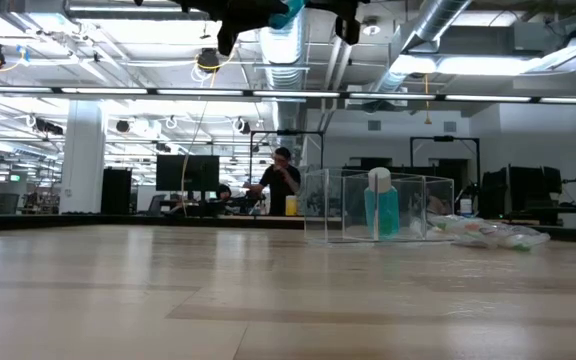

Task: Pick & Place toothbrushing station
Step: Put the blue mouthwash into the transparent organizer

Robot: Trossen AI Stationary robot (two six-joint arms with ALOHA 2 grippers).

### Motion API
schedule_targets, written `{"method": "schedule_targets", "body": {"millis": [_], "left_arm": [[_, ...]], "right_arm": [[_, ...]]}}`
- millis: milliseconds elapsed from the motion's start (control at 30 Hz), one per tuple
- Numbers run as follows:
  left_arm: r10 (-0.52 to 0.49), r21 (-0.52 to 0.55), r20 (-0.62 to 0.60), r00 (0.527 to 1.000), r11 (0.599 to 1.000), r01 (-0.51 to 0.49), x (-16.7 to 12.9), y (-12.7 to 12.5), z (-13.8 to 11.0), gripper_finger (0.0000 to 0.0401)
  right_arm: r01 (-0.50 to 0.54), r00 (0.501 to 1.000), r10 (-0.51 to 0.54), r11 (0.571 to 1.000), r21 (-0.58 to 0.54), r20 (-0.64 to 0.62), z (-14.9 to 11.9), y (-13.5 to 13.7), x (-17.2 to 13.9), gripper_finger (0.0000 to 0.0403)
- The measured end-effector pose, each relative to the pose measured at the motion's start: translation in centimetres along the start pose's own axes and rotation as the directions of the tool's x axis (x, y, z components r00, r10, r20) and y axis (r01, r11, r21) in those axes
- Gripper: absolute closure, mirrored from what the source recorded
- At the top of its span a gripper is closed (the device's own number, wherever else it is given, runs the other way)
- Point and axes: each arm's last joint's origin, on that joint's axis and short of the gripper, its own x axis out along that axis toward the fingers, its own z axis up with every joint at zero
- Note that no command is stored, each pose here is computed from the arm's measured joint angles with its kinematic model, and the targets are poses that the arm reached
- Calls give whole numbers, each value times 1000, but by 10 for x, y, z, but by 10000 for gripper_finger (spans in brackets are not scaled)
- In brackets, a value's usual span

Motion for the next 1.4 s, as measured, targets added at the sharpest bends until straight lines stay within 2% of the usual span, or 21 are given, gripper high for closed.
{"method": "schedule_targets", "body": {"millis": [100, 233, 467, 733, 1000, 1200, 1300, 1400], "left_arm": [[-2, -1, 0, 1000, 1000, 2, 0, 1, 0, 343], [0, -10, -14, 1000, 1000, 0, 1, 2, -1, 341], [-28, -17, -34, 999, 999, 27, 2, 1, -4, 312], [-25, -13, -35, 999, 1000, 25, 1, 1, -3, 321], [-48, -8, -39, 998, 999, 47, 0, 8, -1, 263], [-29, 20, -31, 999, 999, 29, 0, 11, 0, 228], [-5, 20, -35, 999, 1000, 6, -1, 16, 0, 217], [17, 18, -29, 999, 1000, -16, -2, 22, 2, 213]], "right_arm": [[0, 1000, 0, 1000, 1, -2, 0, -2, 3, 303], [1, 1000, -1, 1000, -13, -9, -1, -4, 7, 327], [-10, 1000, 10, 999, -51, -3, 0, -9, 17, 331], [-9, 1000, 10, 998, -57, 10, 2, -11, 16, 334], [-1, 1000, 2, 998, -64, 20, 4, -14, 15, 337], [14, 999, -11, 998, -68, 34, 7, -19, 8, 339], [22, 999, -18, 997, -72, 46, 9, -21, 0, 398], [31, 997, -26, 997, -77, 66, 12, -21, -10, 399]]}}
